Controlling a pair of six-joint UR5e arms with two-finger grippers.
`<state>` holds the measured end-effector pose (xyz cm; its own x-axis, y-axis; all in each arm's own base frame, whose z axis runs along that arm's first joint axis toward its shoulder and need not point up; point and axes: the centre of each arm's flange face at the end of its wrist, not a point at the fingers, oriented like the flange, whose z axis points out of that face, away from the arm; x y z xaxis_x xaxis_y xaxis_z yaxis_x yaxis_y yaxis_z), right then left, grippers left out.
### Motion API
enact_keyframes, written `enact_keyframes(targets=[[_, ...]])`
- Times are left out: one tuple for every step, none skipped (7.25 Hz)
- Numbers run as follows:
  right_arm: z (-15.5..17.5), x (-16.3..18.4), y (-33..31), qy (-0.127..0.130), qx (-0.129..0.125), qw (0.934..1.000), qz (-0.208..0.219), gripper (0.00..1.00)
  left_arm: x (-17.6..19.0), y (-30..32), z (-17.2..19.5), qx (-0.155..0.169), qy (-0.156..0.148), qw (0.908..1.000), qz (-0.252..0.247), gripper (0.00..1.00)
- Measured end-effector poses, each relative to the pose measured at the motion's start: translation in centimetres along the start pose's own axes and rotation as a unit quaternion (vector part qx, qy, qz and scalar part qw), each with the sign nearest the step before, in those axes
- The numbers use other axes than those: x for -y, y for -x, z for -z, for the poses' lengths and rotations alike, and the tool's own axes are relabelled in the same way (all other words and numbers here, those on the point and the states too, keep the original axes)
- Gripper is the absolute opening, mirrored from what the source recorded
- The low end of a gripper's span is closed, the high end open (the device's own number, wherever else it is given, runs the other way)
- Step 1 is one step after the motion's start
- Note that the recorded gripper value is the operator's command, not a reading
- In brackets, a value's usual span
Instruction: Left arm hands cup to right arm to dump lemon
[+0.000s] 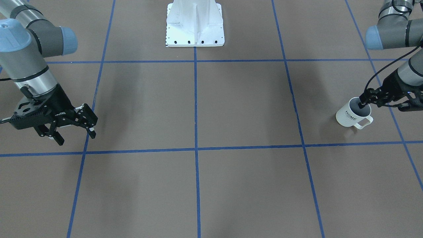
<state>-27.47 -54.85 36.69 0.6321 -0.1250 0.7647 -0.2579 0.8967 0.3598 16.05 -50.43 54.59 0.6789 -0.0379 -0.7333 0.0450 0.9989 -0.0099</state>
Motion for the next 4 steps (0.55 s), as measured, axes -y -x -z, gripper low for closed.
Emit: enact_keyframes(targets=[[1.3,0.8,-2.7,0.016,-0.002,0.9997,-0.016,1.00,0.0,-0.6,0.7,-0.008,-0.002,0.9999,-0.006,1.00],[2.7,1.3,-5.6,0.032,-0.007,0.9993,-0.019,1.00,0.2,-0.7,1.5,-0.013,-0.008,0.9997,-0.018,1.00],[3.9,1.0,-9.3,0.047,-0.016,0.9987,-0.006,1.00,0.5,-0.1,2.3,-0.014,-0.016,0.9989,-0.041,1.00],[5.1,0.1,-13.7,0.063,-0.024,0.9977,0.013,1.00,0.9,1.3,3.0,-0.010,-0.023,0.9976,-0.064,1.00]])
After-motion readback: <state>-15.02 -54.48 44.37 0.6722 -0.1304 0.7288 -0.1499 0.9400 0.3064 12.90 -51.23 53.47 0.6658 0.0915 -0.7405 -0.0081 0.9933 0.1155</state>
